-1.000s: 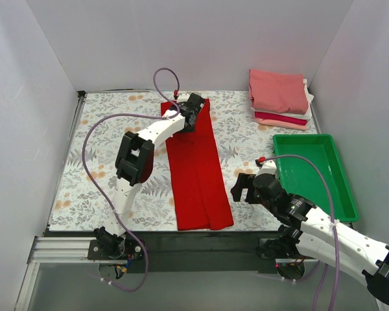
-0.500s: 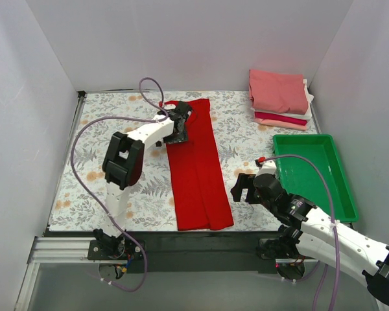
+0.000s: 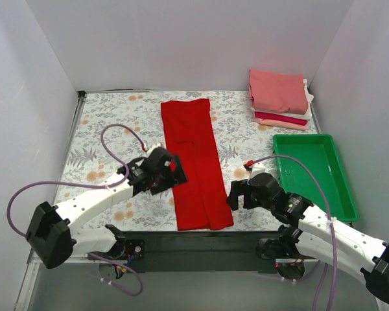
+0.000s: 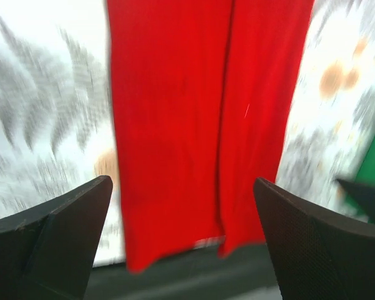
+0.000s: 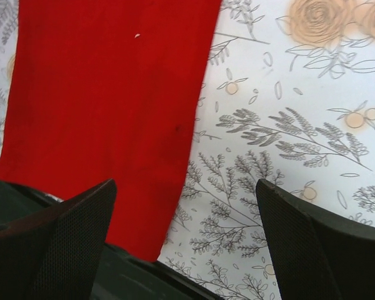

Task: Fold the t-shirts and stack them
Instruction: Fold the tshirt

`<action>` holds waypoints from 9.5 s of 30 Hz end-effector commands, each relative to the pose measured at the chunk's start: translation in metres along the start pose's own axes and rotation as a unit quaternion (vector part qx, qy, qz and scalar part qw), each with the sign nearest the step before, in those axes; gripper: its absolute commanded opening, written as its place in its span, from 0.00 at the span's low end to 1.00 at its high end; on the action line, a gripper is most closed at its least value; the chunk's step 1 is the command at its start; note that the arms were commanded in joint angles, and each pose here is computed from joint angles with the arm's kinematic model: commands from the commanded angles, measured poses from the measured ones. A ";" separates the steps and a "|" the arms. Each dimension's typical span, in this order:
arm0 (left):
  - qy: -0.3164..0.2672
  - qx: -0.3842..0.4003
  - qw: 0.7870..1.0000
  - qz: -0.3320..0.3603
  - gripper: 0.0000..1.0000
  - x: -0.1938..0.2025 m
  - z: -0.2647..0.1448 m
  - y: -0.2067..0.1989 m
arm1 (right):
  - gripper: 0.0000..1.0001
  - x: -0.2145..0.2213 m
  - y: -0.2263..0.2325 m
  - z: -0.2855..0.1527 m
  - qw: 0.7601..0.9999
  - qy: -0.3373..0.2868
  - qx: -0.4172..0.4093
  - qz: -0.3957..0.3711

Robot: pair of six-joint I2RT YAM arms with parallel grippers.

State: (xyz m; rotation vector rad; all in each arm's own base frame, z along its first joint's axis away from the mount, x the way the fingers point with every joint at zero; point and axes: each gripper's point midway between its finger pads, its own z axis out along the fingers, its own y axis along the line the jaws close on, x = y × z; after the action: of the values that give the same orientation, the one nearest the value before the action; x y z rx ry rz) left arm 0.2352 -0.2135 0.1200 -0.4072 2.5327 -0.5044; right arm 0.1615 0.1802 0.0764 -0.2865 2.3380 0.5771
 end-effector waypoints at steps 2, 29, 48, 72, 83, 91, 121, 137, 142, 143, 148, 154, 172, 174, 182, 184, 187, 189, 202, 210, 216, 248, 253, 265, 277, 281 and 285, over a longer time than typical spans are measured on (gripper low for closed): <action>0.112 0.019 0.993 -0.030 0.96 0.084 -0.015 0.015 | 0.98 0.013 0.021 -0.005 0.997 0.038 -0.067 -0.020; 0.240 0.003 0.971 0.010 0.40 0.179 -0.004 0.060 | 0.63 0.082 0.029 -0.002 0.980 0.147 -0.122 0.052; 0.231 -0.003 0.973 0.020 0.18 0.173 0.006 0.048 | 0.32 0.086 0.030 0.004 0.978 0.158 -0.125 0.054; 0.063 0.042 0.996 0.040 0.00 0.094 0.010 0.001 | 0.01 -0.023 0.066 0.018 0.991 0.021 -0.131 0.009; -0.024 0.041 0.999 0.001 0.00 0.000 0.037 -0.015 | 0.01 -0.126 0.059 0.049 0.996 -0.081 -0.013 -0.014; -0.056 0.013 0.998 -0.007 0.00 -0.048 0.058 -0.016 | 0.01 -0.174 0.057 0.081 0.995 -0.088 0.010 -0.036; -0.066 -0.035 0.997 -0.014 0.00 -0.106 0.106 -0.002 | 0.01 -0.221 0.030 0.169 0.999 -0.049 0.000 -0.022; -0.057 -0.028 0.998 -0.020 0.75 -0.119 0.107 -0.008 | 0.89 -0.234 0.028 0.173 0.998 -0.056 -0.003 -0.015; -0.037 0.007 0.999 -0.034 0.81 -0.103 0.086 -0.014 | 0.98 -0.220 0.034 0.147 0.998 -0.050 -0.024 -0.009; -0.035 0.011 0.999 -0.038 0.84 -0.100 0.082 -0.013 | 0.98 -0.212 0.033 0.144 0.999 -0.044 -0.025 -0.007; -0.007 0.008 0.998 -0.055 0.87 -0.058 0.068 0.013 | 0.98 -0.157 0.018 0.117 1.000 -0.011 -0.020 0.013; 0.034 0.018 0.997 -0.064 0.89 -0.011 0.060 0.034 | 0.93 -0.105 0.004 0.113 0.999 0.029 -0.015 0.035; 0.068 -0.019 0.996 -0.063 0.51 0.009 0.091 0.054 | 0.42 -0.075 -0.008 0.136 0.995 0.075 0.007 0.068; 0.068 -0.028 0.995 -0.063 0.40 0.011 0.093 0.058 | 0.38 -0.069 -0.010 0.138 0.994 0.083 0.010 0.071; 0.099 -0.027 0.992 -0.068 0.00 0.026 0.095 0.061 | 0.23 -0.050 -0.006 0.138 0.990 0.113 -0.007 0.079; 0.102 -0.024 0.992 -0.065 0.00 0.028 0.093 0.062 | 0.07 -0.048 -0.004 0.136 0.990 0.117 -0.013 0.082; 0.100 -0.005 0.993 -0.063 0.00 0.031 0.081 0.057 | 0.01 -0.041 0.001 0.125 0.989 0.120 -0.030 0.077; 0.101 0.001 0.993 -0.060 0.00 0.040 0.073 0.059 | 0.01 -0.031 0.004 0.110 0.989 0.121 -0.043 0.069; 0.122 0.161 0.979 -0.010 0.00 0.090 -0.014 0.021 | 0.01 0.024 0.035 0.006 0.975 0.144 -0.155 0.074; 0.065 0.218 0.974 0.010 0.00 0.053 -0.043 -0.020 | 0.01 -0.037 0.046 -0.022 0.987 0.045 -0.152 0.039; 0.012 0.185 0.983 -0.004 0.00 0.011 -0.037 -0.046 | 0.01 -0.092 0.049 -0.017 0.993 -0.001 -0.117 0.008; -0.072 0.063 0.995 -0.042 0.00 -0.154 0.043 -0.039 | 0.01 -0.256 -0.001 0.079 0.995 -0.021 -0.096 0.024; -0.069 0.049 0.995 -0.047 0.00 -0.171 0.060 -0.033 | 0.01 -0.275 -0.008 0.091 0.994 -0.028 -0.105 0.033; -0.057 0.015 0.996 -0.067 0.00 -0.197 0.102 -0.013 | 0.01 -0.292 -0.022 0.137 0.991 -0.019 -0.126 0.048; -0.055 -0.022 0.994 -0.087 0.44 -0.245 0.154 0.004 | 0.66 -0.332 -0.040 0.194 0.986 -0.053 -0.155 0.036; -0.065 0.005 0.995 -0.078 0.90 -0.252 0.134 -0.009 | 0.98 -0.332 -0.033 0.183 0.981 -0.047 -0.183 0.032; -0.064 0.038 0.995 -0.073 0.90 -0.238 0.117 -0.013 | 0.98 -0.308 -0.039 0.171 0.987 -0.042 -0.154 0.025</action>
State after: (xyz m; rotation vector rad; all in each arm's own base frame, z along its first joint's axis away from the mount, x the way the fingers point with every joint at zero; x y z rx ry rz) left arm 0.5077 -0.1597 0.0872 -0.6550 2.4414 -0.5193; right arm 0.5133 0.2419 0.1258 -0.2699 2.2660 0.9739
